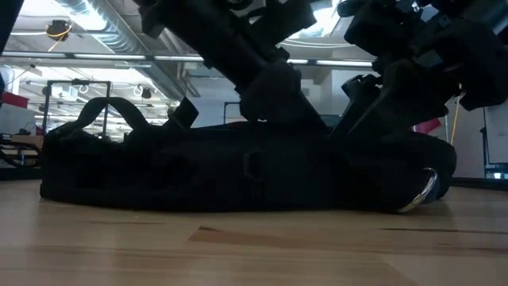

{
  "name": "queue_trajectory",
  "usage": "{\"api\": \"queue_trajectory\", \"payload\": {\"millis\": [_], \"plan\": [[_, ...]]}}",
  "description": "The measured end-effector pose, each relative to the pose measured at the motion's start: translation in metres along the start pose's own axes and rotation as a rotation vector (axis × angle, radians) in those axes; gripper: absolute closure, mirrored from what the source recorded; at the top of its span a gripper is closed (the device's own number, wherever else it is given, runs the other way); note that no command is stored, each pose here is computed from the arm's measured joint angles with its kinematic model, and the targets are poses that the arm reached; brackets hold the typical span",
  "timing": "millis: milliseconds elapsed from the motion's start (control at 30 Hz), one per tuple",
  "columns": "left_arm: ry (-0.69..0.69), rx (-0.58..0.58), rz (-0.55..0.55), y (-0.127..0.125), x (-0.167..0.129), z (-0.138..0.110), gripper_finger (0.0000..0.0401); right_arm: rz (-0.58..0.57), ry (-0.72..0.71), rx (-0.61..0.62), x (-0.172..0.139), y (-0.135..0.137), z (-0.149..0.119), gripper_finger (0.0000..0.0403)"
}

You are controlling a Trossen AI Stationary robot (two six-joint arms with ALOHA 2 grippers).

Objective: Unpack backpack
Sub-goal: Remove the pink charger cable from the black backpack

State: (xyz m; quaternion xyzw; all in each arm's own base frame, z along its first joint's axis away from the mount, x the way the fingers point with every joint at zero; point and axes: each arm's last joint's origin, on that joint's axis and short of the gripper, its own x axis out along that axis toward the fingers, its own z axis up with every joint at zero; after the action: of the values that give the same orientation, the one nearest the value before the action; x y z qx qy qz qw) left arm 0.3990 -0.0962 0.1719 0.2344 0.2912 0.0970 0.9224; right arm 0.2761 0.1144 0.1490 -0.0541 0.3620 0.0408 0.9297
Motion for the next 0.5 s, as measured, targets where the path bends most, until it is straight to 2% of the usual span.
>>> {"api": "queue_trajectory", "payload": {"millis": [233,500], "plan": [[-0.004,0.003,-0.091,-0.003,0.008,-0.006,0.0231,0.0,0.0,0.0,0.0,0.0,0.0,0.0224],[-0.008,0.022,-0.107,-0.009,0.014,-0.01,0.0228,0.001,0.0,0.0,0.0,0.0,0.0,0.0224]]}}
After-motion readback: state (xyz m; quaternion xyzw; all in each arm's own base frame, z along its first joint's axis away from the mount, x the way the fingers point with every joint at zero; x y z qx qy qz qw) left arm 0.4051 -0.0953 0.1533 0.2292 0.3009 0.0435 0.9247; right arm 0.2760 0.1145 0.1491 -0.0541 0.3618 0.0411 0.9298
